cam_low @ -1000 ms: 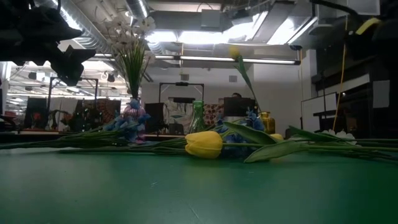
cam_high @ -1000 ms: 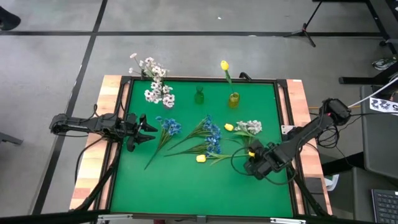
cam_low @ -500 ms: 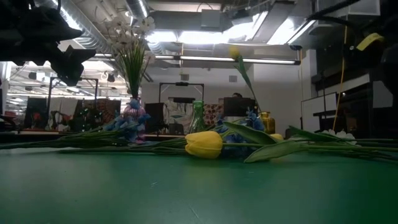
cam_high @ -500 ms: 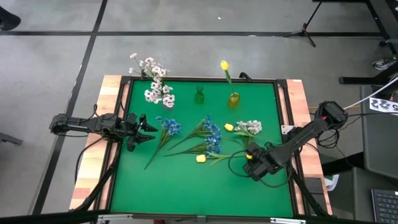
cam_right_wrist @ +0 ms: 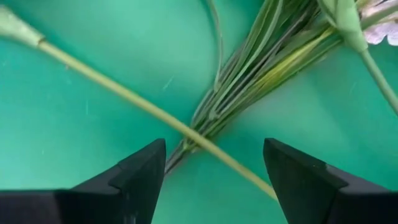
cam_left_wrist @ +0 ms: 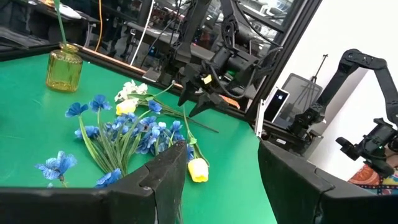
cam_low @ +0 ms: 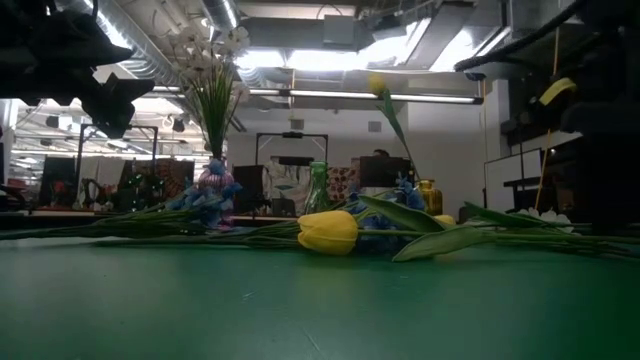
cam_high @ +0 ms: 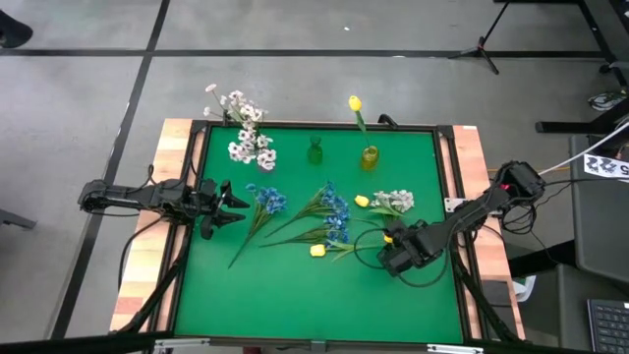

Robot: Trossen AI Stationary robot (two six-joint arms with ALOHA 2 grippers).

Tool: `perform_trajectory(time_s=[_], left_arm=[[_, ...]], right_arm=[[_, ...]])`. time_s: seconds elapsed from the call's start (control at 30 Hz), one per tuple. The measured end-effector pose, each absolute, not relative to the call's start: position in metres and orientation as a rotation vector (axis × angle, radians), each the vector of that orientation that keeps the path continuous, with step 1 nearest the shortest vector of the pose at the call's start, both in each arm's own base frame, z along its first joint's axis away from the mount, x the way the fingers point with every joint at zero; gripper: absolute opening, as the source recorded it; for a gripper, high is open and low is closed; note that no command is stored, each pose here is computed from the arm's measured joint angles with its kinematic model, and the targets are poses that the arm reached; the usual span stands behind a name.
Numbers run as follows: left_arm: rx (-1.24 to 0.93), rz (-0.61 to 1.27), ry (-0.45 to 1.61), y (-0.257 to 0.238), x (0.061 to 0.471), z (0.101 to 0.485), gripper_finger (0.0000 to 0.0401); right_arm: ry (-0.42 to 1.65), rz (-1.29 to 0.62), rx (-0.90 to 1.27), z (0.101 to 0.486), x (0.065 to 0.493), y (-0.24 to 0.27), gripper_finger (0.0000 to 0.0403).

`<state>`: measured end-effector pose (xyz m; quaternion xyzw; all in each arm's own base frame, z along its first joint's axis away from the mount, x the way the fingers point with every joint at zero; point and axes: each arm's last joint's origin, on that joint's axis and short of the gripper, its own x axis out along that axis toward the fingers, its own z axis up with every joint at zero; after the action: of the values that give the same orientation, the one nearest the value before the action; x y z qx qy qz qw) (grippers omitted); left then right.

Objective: Sort flowers into vase by color
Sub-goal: Put the white flower into the violet vase

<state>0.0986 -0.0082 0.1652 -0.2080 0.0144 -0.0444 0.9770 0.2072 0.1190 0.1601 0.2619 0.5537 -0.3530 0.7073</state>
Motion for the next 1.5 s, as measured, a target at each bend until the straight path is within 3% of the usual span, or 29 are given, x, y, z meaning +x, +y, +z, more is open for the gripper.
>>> perform_trajectory(time_s=[0.8, 1.1, 1.5], left_arm=[[-0.393, -0.09, 0.028, -0.008, 0.099, 0.165, 0.0194], [-0.386, -0.089, 0.027, -0.008, 0.099, 0.165, 0.0194], [-0.381, -0.07, 0.027, -0.008, 0.099, 0.165, 0.0194]], right_arm=[[1.338, -0.835, 0.46, 0.151, 0.204, 0.117, 0.0257], [1.356, -1.001, 0.375, 0.155, 0.191, 0.108, 0.0257], [1.164, -1.01, 0.342, 0.172, 0.189, 0.101, 0.0257]])
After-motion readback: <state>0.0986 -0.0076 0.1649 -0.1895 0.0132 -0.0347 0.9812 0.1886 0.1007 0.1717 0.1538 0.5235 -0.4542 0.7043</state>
